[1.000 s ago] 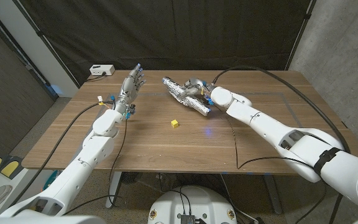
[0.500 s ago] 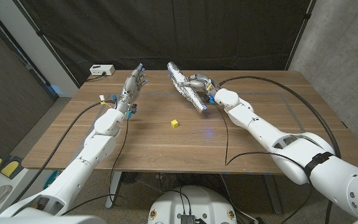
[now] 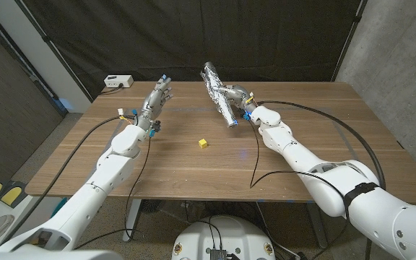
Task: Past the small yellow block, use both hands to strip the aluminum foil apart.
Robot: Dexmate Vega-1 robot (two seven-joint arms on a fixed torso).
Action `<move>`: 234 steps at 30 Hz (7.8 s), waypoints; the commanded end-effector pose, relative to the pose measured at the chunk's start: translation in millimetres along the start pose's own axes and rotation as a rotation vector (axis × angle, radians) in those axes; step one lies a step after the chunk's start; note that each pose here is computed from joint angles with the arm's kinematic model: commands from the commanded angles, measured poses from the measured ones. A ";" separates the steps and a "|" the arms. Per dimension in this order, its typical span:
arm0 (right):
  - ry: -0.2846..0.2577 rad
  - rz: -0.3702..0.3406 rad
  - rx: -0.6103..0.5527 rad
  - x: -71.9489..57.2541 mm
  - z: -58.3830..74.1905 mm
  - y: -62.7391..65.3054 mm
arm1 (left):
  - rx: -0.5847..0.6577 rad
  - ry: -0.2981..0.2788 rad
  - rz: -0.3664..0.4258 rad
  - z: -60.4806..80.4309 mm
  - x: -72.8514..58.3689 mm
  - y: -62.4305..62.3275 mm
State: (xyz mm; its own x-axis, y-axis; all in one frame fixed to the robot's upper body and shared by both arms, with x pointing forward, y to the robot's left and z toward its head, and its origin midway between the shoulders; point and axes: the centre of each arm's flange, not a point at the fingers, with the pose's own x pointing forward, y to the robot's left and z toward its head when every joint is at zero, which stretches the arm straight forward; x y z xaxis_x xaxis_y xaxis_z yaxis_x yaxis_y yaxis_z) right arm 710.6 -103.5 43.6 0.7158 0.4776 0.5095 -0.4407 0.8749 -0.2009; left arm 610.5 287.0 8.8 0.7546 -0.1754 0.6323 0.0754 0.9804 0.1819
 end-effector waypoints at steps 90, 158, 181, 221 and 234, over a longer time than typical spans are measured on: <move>-0.049 0.271 0.399 -3.6 -1.0 36.0 | 0.176 0.203 0.059 63.9 10.9 -54.4; -0.062 0.392 0.384 -1.0 -6.2 29.7 | 0.381 0.199 0.268 106.9 43.4 -98.3; -0.030 0.404 0.390 6.0 -6.9 39.2 | 0.506 0.158 0.356 117.3 46.3 -122.2; 0.106 0.410 0.547 9.6 -1.6 36.7 | 0.420 0.319 0.494 96.3 48.0 -111.2; 0.219 0.514 0.616 8.9 -1.6 38.7 | 0.369 0.353 0.431 91.6 48.3 -103.0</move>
State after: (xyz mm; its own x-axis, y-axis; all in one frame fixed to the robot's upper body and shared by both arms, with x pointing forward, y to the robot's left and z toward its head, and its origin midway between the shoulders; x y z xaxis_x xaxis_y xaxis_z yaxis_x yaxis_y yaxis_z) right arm 703.1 -67.2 39.4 0.4575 0.8132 0.3597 -0.8867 0.4478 0.1152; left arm 577.3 162.7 90.9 0.8150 0.3518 0.4605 -0.5038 0.8228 0.2630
